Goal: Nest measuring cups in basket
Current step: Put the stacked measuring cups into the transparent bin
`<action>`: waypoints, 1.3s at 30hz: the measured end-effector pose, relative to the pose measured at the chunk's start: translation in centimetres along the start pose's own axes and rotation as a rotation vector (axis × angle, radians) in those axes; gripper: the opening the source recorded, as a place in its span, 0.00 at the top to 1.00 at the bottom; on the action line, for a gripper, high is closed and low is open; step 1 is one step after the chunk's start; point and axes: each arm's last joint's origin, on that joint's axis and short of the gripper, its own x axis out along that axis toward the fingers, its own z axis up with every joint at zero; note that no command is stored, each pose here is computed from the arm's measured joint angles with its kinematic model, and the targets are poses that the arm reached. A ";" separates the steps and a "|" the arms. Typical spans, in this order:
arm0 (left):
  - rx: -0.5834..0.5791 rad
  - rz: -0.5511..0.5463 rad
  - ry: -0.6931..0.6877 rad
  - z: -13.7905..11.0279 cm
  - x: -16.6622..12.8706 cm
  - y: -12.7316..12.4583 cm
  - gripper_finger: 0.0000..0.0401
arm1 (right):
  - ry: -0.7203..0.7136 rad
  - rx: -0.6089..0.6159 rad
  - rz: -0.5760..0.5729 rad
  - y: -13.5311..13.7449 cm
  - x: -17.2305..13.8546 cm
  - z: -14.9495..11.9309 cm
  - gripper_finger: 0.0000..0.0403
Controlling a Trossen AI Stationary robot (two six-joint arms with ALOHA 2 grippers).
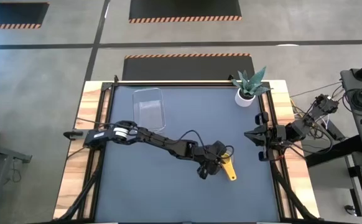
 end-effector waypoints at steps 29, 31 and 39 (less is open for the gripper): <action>-0.030 -0.004 0.041 1.3 -2.5 1.4 0.78 | -0.002 0.000 0.005 0.0 0.0 0.0 0.98; -0.037 -0.010 0.048 1.4 -2.9 1.6 0.78 | -0.003 0.000 0.009 0.0 0.0 0.0 0.98; -0.042 -0.046 0.095 1.4 -4.1 2.1 0.78 | -0.013 0.012 0.021 0.0 0.0 0.1 0.98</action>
